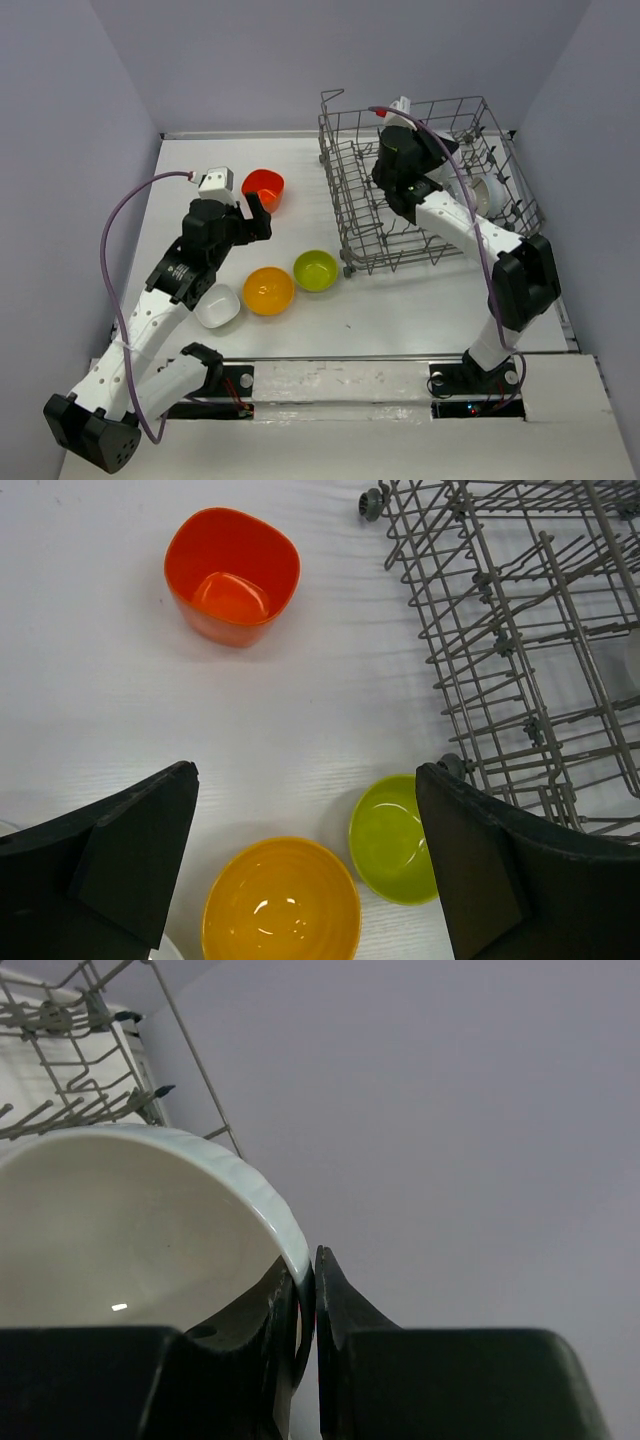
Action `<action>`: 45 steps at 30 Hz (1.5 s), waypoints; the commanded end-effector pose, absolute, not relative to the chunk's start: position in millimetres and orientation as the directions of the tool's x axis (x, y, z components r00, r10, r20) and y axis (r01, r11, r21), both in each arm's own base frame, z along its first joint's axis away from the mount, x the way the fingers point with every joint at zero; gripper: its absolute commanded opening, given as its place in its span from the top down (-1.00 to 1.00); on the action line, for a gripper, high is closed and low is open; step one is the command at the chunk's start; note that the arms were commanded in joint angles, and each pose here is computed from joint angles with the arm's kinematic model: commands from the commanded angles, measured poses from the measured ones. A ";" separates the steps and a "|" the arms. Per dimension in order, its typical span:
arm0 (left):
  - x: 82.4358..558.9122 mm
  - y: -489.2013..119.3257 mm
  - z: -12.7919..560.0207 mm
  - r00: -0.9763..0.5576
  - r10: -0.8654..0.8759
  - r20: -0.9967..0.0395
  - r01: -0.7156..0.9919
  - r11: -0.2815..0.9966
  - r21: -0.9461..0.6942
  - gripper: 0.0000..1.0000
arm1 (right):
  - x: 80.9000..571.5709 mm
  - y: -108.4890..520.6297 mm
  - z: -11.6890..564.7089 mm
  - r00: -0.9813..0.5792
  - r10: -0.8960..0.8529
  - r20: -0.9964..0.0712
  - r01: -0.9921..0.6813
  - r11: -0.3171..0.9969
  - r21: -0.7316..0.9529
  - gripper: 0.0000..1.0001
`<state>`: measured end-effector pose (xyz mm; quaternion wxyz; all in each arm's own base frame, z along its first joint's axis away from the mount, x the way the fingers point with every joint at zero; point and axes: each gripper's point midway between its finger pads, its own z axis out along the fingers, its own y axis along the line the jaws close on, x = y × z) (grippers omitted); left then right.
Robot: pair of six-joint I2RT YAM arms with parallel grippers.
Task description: Load the bowls into the dish rack
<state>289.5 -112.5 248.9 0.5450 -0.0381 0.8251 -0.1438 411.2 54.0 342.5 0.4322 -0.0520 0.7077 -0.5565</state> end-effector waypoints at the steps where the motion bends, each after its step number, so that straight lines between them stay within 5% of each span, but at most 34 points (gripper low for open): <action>1: 290.6 -120.4 283.0 -0.302 -0.274 -0.913 0.170 0.927 -0.334 -0.98 | 403.3 45.8 357.4 -0.613 -0.542 -0.575 0.483 0.318 -0.816 0.98; 23: 289.0 -117.6 271.4 -0.317 -0.259 -0.912 0.149 0.936 -0.317 -0.98 | 406.9 35.5 278.2 -0.732 -0.585 -0.349 0.299 0.184 -0.936 0.98; 45: 288.8 -118.6 268.6 -0.322 -0.250 -0.913 0.146 0.940 -0.308 -0.98 | 429.0 49.3 224.9 -0.764 -0.584 -0.273 0.218 0.164 -0.962 0.98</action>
